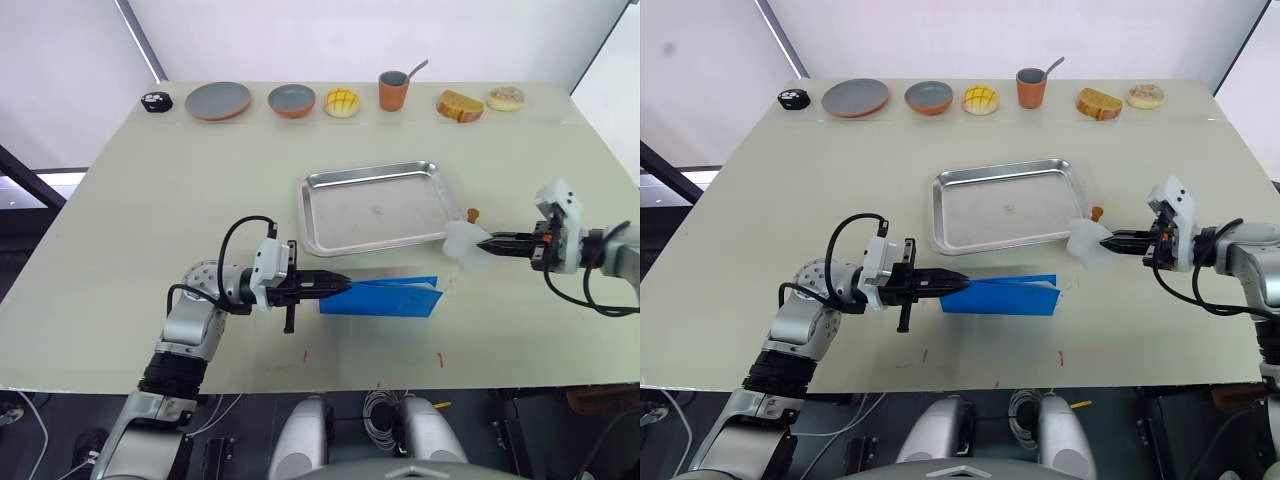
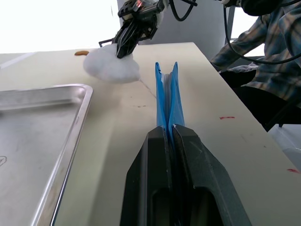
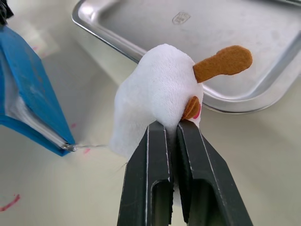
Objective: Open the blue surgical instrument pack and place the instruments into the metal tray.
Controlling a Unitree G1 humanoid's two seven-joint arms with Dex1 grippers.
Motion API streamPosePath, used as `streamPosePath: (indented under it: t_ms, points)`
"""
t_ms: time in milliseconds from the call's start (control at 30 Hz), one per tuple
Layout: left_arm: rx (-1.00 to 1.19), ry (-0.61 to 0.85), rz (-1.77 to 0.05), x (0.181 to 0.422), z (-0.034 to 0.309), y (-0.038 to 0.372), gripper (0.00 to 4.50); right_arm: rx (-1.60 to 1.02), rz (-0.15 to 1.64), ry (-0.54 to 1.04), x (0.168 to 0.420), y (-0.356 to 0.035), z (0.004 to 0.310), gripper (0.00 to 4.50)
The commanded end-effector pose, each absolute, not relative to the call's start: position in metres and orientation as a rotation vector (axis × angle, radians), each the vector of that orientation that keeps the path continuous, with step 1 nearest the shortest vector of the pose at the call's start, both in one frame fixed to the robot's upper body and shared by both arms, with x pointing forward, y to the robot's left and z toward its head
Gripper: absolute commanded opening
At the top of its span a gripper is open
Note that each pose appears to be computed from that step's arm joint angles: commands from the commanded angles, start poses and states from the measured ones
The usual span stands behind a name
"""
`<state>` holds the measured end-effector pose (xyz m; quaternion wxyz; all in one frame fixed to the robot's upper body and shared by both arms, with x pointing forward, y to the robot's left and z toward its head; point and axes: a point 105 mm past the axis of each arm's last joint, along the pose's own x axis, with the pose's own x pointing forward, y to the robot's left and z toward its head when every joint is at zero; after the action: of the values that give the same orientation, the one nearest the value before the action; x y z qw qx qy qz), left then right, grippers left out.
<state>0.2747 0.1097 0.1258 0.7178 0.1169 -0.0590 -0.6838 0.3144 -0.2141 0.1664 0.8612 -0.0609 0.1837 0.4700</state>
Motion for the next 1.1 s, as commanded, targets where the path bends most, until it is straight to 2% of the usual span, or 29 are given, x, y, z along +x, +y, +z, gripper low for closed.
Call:
streamPosePath:
  t_ms: [33,333,633,1100]
  points:
    - [0.287,-0.119,-1.519,0.274,0.126,0.111,0.00,-0.100,0.991,0.227,0.308,-0.216,0.213,0.09]
    - [0.294,-0.110,-1.526,0.274,0.123,0.111,0.00,0.075,1.160,0.051,0.291,-0.180,0.262,0.09]
    - [0.294,-0.103,-1.525,0.275,0.120,0.111,0.00,0.006,1.304,-0.030,0.284,-0.130,0.286,0.09]
    - [0.290,-0.107,-1.518,0.278,0.119,0.110,0.00,-0.052,1.468,-0.040,0.276,-0.057,0.263,0.09]
